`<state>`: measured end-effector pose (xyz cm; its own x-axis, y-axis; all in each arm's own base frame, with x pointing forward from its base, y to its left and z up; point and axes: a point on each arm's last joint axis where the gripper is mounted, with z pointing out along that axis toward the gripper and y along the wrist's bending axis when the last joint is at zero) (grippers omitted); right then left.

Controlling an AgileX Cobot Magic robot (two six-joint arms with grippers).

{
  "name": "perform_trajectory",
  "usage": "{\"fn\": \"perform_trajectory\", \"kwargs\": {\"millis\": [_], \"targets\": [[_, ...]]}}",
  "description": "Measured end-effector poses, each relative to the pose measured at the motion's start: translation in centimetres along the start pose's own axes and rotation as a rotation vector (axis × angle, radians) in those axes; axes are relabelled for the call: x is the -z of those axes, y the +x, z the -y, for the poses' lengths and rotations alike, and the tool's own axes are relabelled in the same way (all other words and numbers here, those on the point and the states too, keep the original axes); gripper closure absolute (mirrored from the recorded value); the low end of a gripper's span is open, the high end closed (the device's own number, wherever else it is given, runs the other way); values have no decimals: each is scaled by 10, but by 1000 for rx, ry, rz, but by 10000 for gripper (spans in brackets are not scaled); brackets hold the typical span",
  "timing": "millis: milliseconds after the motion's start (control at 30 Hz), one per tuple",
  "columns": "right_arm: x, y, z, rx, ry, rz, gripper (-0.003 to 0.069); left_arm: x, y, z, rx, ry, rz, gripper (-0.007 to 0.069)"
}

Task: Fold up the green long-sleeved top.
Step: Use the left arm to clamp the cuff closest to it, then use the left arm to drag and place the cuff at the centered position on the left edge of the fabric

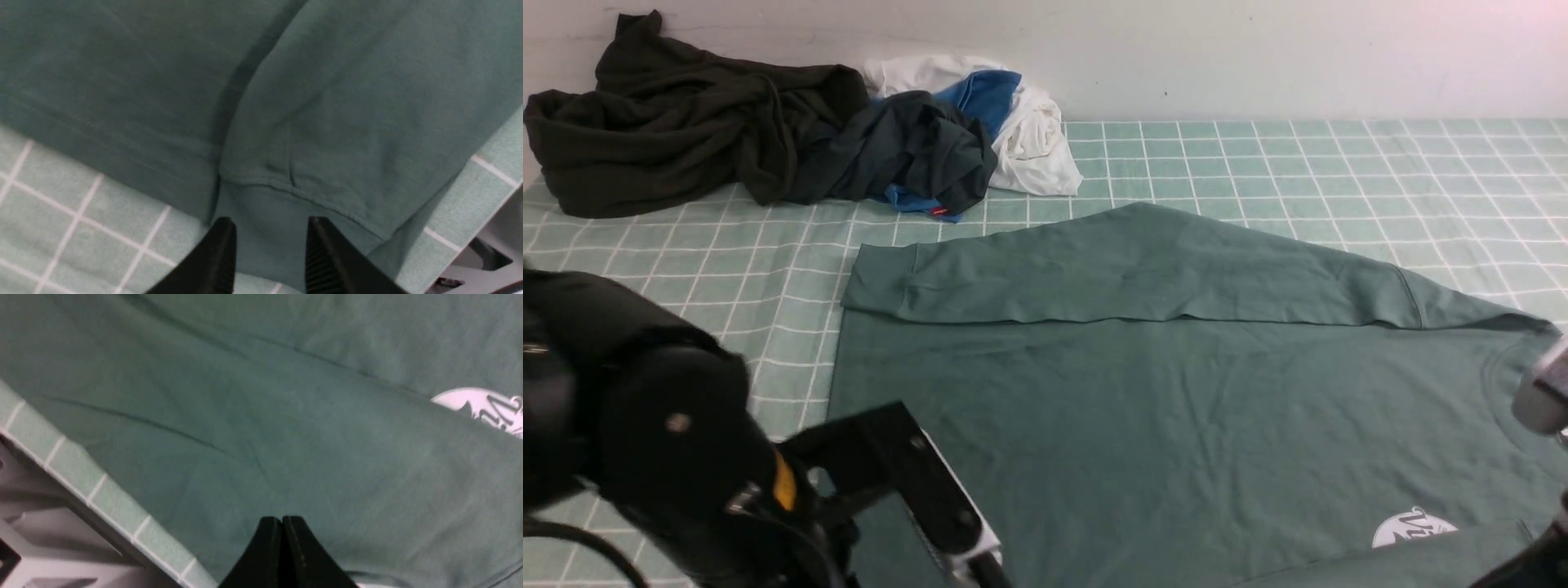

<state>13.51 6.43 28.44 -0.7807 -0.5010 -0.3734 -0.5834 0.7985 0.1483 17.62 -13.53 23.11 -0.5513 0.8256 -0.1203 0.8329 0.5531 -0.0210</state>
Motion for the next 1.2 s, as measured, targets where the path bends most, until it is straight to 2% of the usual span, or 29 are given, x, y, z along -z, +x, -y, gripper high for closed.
{"fn": "perform_trajectory", "kwargs": {"millis": [167,267,367,500,567,600,633,700,767,900,1033,1200], "targets": [[-6,3,1,5,11,-9,673,-43,-19,-13,14,-41,-66,221],[-6,-1,2,5,28,32,673,-61,-24,-17,17,-43,-95,186],[-6,-3,4,7,41,57,673,-71,-26,-17,30,-21,-126,188],[-6,-6,5,10,61,93,673,-82,-27,-16,55,19,-169,263],[-6,-8,6,10,68,112,673,-81,-26,-14,67,37,-183,386],[-6,-8,6,10,68,112,673,-81,-26,-14,68,39,-185,398],[-6,-8,6,10,72,121,673,-81,-26,-13,74,48,-194,484],[-6,-9,7,11,76,129,673,-76,-29,-14,66,52,-201,580],[-6,-10,7,11,81,138,673,-67,-36,-18,41,32,-200,605],[-6,-12,8,13,94,161,673,-43,-54,-29,-7,-33,-185,608],[-5,-14,11,28,128,188,673,2,-88,-44,-40,-133,-102,608],[-5,-14,15,14,170,187,673,33,-121,-58,-47,-187,-7,608]]}}
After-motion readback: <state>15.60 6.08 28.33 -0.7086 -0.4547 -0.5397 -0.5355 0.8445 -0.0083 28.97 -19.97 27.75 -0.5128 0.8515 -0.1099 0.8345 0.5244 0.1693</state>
